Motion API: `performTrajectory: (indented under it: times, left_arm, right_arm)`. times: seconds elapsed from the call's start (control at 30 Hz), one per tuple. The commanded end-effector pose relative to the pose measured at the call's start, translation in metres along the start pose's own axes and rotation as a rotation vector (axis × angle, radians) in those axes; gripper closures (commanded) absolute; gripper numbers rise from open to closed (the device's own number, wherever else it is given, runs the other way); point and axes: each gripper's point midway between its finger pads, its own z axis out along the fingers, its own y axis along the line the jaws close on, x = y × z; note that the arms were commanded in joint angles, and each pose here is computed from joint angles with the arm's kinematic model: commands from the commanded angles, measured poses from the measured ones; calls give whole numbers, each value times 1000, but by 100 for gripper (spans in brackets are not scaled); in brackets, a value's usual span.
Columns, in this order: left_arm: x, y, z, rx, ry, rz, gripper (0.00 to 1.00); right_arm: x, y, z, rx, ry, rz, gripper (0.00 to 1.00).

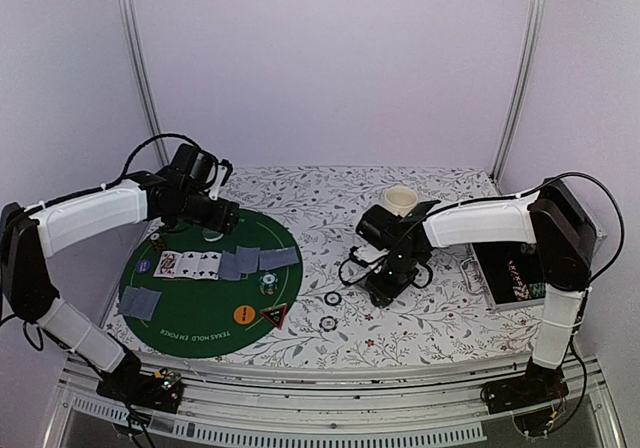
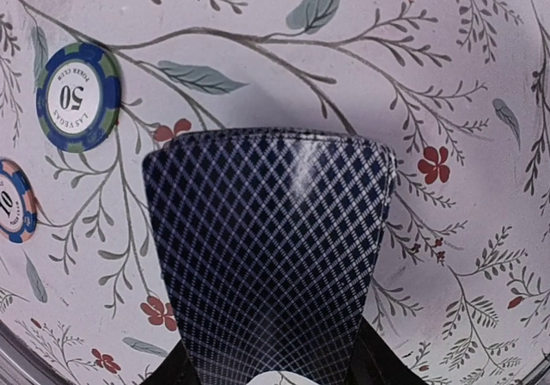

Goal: Distribute texas hold em gaming equipment
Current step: Place the face-down deck piles at the center of the board, then reset both arms

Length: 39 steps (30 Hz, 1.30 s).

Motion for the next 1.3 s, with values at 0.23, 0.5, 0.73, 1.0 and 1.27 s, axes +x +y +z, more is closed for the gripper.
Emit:
performTrajectory:
  times: [0.23, 0.5, 0.73, 1.0, 1.27]
  left_arm:
    - [-7, 21, -14, -38, -59, -28, 19]
    - [-13, 30, -21, -50, -87, -30, 19]
    - [-22, 44, -29, -69, -142, -68, 17]
    - [-54, 94, -47, -155, -405, -198, 15]
    - [-21, 182, -93, -483, -804, -366, 2]
  right_arm:
    - [28, 3, 21, -29, 168, 112, 23]
    - [6, 0, -9, -14, 118, 98, 1]
    - [-61, -29, -104, 80, -237, 75, 1]
    - [-82, -165, -266, 153, -1018, 346, 1]
    - [42, -273, -288, 407, -1399, 655, 1]
